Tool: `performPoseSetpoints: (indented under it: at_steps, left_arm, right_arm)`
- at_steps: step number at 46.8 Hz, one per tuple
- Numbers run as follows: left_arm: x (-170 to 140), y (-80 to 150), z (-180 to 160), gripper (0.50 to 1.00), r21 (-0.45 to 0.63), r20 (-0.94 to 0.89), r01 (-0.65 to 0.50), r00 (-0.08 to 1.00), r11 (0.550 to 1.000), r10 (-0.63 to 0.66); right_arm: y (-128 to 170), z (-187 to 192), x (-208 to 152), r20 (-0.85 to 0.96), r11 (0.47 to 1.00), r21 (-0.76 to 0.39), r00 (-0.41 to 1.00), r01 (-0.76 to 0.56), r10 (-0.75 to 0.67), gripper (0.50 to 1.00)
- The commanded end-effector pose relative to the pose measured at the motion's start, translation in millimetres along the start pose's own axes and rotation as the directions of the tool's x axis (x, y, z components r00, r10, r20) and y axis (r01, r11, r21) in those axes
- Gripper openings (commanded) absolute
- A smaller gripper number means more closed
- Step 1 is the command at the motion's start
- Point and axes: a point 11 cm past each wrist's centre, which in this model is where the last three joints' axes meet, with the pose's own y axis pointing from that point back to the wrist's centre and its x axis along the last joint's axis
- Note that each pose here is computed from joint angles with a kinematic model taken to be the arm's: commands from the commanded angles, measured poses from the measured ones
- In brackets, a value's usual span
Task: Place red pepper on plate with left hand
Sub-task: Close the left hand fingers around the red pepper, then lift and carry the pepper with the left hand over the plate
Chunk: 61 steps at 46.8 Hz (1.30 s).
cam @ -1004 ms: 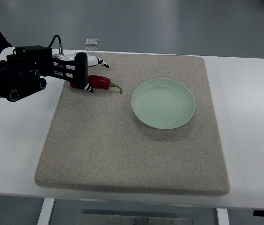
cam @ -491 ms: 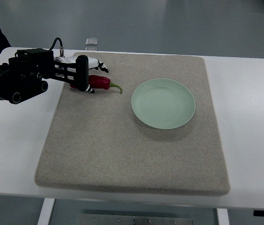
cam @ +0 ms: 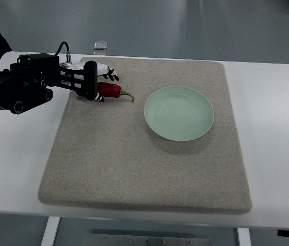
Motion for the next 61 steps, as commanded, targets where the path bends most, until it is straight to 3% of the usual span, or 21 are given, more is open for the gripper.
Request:
performPoseSetpoints:
  at_steps: [1, 6, 9, 19, 26, 41, 61]
  left_arm:
    - [-2.0, -0.8, 1.2, 0.786, -0.003, -0.002, 0.003, 1.000, 1.000, -0.003]
    - [-6.5, -1.0, 0.0, 0.776, -0.001, -0.005, 0.011, 1.000, 1.000, -0.011]
    - [-7.0, -1.0, -0.6, 0.729, 0.000, -0.005, 0.011, 1.000, 1.000, -0.011]
    - [-7.0, -1.0, -0.6, 0.724, 0.000, -0.005, 0.011, 1.000, 1.000, -0.011]
    - [-6.0, -0.6, -3.1, 0.694, 0.007, -0.003, 0.009, 1.000, 1.000, -0.009]
    - [-7.5, -0.6, -3.0, 0.501, 0.007, 0.000, 0.013, 1.000, 1.000, -0.013]
    - [0.2, -0.7, 2.0, 0.500, -0.005, 0.006, 0.002, 1.000, 1.000, -0.002]
  right_arm:
    - [0.0, 0.1, 0.1, 0.000, 1.000, 0.000, 1.000, 0.000, 0.000, 0.932]
    - [0.0, 0.1, 0.1, 0.000, 1.000, 0.000, 1.000, 0.000, 0.000, 0.932]
    - [0.0, -0.1, 0.1, 0.000, 1.000, 0.001, 1.000, 0.000, 0.000, 0.932]
    - [0.0, 0.0, 0.1, -0.002, 1.000, 0.000, 1.000, 0.000, 0.000, 0.932]
    - [0.0, 0.1, 0.1, 0.000, 1.000, 0.000, 1.000, 0.000, 0.000, 0.932]
    - [0.0, 0.1, 0.1, 0.000, 1.000, 0.000, 1.000, 0.000, 0.000, 0.932]
    - [0.0, -0.1, 0.1, 0.000, 1.000, 0.001, 1.000, 0.000, 0.000, 0.932]
